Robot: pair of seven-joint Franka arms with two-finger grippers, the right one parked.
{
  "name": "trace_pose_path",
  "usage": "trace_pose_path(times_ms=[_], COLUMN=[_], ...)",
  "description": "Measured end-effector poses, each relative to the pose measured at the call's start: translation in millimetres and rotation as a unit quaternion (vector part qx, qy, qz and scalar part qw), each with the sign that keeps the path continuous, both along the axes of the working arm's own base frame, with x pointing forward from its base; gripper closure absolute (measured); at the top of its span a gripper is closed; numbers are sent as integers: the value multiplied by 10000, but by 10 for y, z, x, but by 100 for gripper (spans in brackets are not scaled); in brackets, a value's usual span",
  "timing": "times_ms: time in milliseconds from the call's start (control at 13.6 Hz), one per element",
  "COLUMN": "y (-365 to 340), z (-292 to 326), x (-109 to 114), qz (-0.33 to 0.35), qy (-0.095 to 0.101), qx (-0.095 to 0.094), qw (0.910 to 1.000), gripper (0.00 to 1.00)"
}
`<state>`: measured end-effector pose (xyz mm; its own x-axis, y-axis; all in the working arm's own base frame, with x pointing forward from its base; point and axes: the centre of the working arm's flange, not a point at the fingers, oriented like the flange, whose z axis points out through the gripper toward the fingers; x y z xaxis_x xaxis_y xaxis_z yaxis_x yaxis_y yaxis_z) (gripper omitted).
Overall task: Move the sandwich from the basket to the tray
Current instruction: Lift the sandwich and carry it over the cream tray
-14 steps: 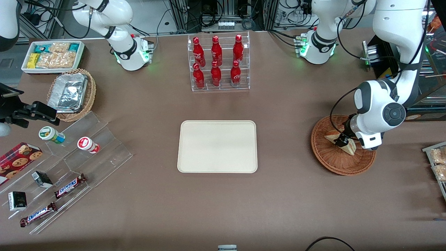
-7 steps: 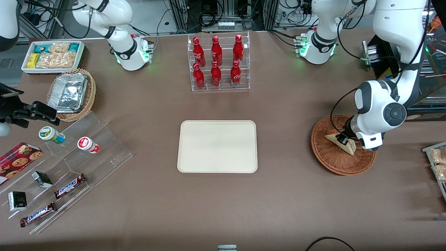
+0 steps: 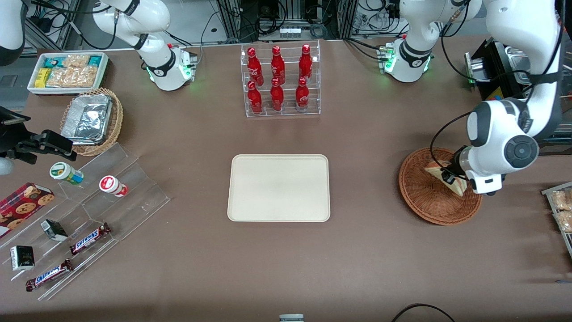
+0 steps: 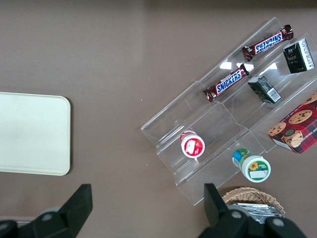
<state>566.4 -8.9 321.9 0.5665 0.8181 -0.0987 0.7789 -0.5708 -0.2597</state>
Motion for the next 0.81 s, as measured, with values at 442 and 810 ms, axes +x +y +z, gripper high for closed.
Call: trace_pose_path(times_ms=[442,810], y=[-758,-1958], z=[704,1111], x=[190,72], qz=[-790,-1927], qy=[-50,-402], qx=[-23,-146], qw=[9969,9803], gripper=[78,76])
